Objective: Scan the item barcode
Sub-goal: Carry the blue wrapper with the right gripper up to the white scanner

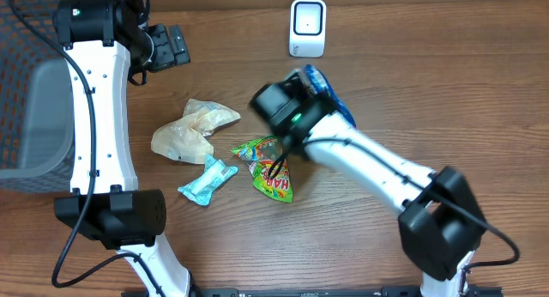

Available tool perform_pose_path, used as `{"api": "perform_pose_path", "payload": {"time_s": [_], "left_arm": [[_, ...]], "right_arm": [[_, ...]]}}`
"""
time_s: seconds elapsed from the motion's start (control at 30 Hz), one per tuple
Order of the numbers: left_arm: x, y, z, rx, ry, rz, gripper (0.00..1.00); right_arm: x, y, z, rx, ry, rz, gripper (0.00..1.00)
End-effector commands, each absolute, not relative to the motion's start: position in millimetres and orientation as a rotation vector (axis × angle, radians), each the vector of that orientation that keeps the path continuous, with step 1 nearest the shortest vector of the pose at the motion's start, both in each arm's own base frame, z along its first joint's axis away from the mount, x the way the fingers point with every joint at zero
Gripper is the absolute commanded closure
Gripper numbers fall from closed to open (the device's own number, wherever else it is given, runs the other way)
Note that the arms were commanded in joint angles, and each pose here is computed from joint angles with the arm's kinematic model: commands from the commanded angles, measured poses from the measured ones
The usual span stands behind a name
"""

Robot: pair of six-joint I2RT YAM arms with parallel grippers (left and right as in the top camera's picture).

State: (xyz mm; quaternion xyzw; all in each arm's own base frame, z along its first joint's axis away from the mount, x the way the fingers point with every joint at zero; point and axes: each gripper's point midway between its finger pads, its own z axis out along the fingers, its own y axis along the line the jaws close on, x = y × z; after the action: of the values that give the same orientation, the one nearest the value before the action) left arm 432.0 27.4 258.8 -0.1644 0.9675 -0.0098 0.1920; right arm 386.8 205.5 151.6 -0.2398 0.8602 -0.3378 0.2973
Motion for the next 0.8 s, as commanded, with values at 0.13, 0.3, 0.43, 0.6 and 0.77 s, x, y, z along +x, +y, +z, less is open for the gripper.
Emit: {"api": "perform_pose_path", "payload": {"time_s": [0.13, 0.3, 0.43, 0.6, 0.77], "left_arm": [[431.0, 27.3, 257.4, -0.447, 2.722, -0.013, 0.00], [431.0, 27.4, 257.4, -0.447, 2.722, -0.012, 0.00], [431.0, 27.4, 257.4, -0.447, 2.722, -0.012, 0.00], [431.0, 27.3, 257.4, -0.447, 2.722, -0.013, 0.00], [431.0, 27.3, 257.4, -0.447, 2.722, -0.013, 0.00]], "right_arm": [[371.6, 200.1, 279.6, -0.422, 1.720, -1.354, 0.96], [368.9, 203.4, 282.9, -0.469, 1.715, -1.376, 0.96], [369.1, 202.7, 290.3, -0.453, 1.716, -1.365, 0.96], [381.9, 209.1, 292.6, -0.401, 1.794, -1.212, 0.96], [413.1, 238.2, 221.8, -0.610, 2.188, -0.609, 0.96]]}}
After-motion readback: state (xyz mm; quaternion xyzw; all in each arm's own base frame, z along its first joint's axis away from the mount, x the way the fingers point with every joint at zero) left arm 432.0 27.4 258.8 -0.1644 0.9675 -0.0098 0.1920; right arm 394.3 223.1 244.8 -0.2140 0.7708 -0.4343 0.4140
